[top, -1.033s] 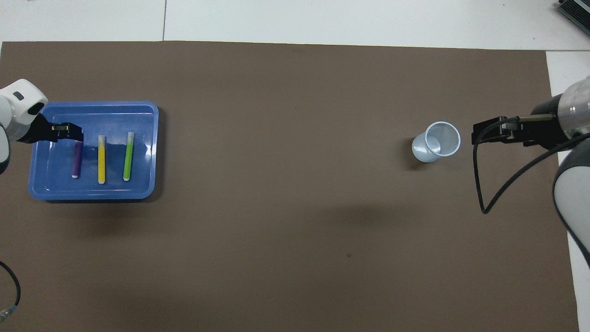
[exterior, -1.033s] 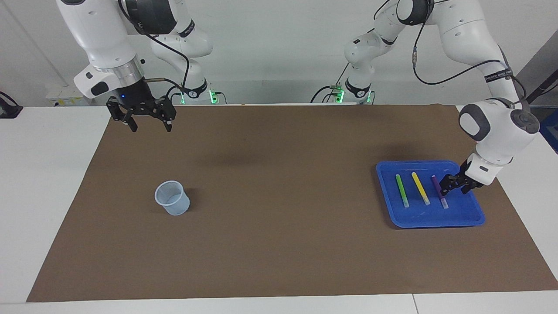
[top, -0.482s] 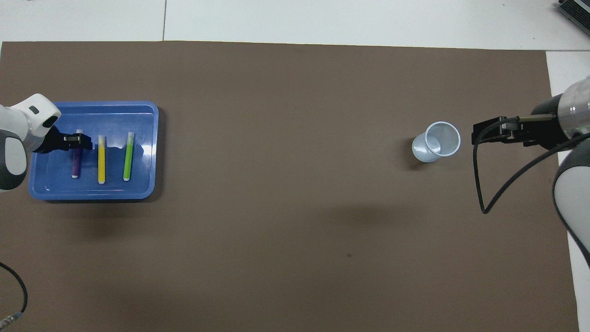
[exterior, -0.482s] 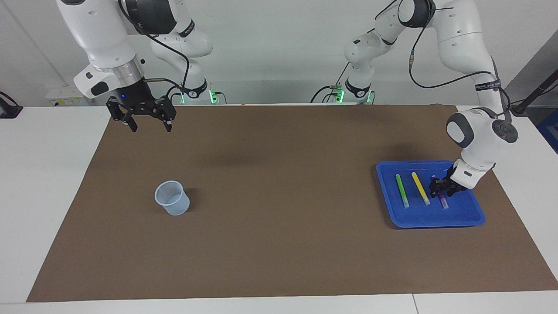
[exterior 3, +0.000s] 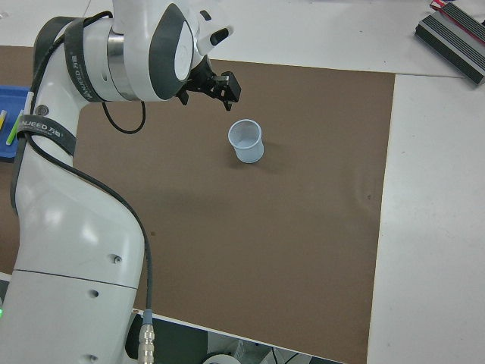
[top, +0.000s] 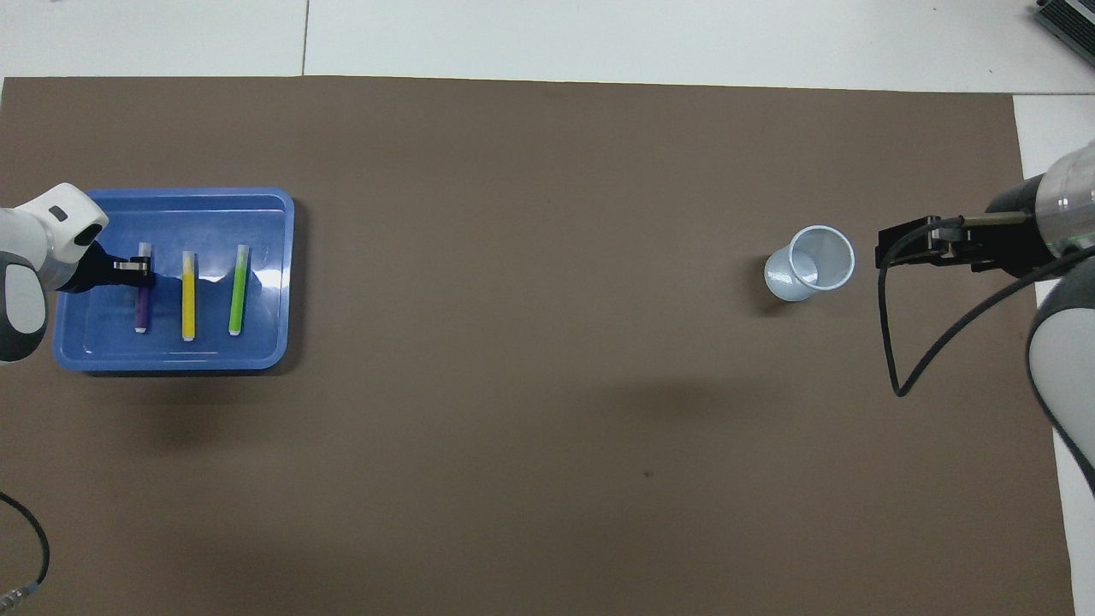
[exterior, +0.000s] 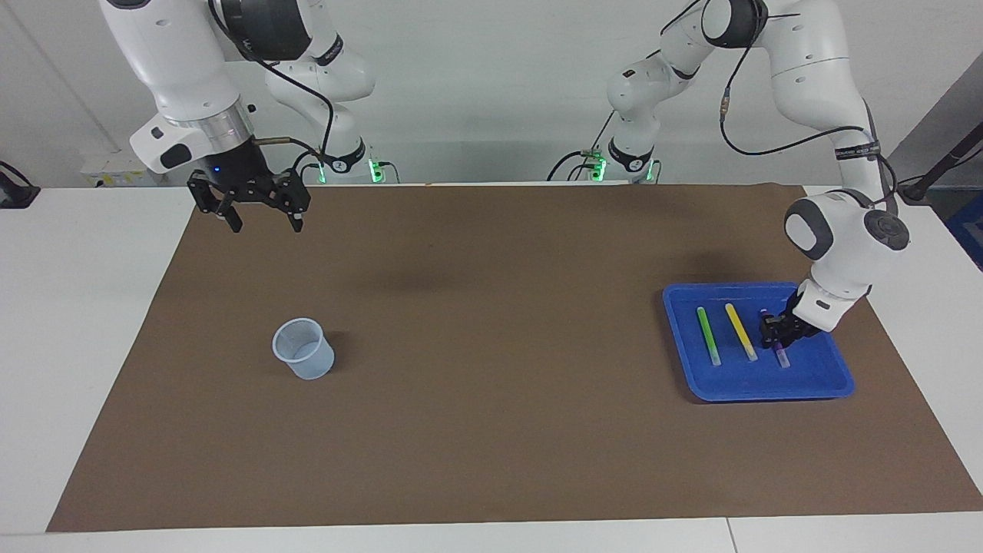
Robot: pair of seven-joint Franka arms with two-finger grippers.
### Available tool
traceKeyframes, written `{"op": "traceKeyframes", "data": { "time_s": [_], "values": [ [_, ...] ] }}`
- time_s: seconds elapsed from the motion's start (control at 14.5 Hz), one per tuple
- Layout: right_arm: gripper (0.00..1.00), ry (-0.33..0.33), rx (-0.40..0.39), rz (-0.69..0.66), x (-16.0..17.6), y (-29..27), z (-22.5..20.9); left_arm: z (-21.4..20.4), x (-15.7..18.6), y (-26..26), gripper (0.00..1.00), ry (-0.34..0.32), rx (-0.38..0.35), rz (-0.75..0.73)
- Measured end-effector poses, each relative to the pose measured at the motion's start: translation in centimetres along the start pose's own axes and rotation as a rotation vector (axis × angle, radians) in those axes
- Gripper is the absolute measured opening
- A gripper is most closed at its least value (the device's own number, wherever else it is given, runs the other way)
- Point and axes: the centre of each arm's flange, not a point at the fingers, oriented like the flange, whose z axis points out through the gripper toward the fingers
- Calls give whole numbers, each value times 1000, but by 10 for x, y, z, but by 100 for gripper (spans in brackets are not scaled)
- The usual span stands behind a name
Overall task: Transfer and insert pens with both arms
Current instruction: 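Lower the left gripper onto the purple pen and grasp it, then lift the purple pen with the left gripper while the right gripper approaches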
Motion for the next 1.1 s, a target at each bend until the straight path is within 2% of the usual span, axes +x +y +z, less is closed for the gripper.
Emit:
{"op": "traceKeyframes", "data": {
  "time_s": [0.28,0.69,0.9,1.1],
  "values": [
    [100,0,0,7,0,4,0,-9,1,-7,17,-19,1,-8],
    [100,0,0,8,0,4,0,-51,3,-7,17,-21,17,-27],
    [100,-6,-1,6,0,3,3,-55,-1,9,17,-75,2,-167],
    [100,19,6,-2,-2,-1,12,-54,0,43,17,-118,-79,-338]
  ]
}}
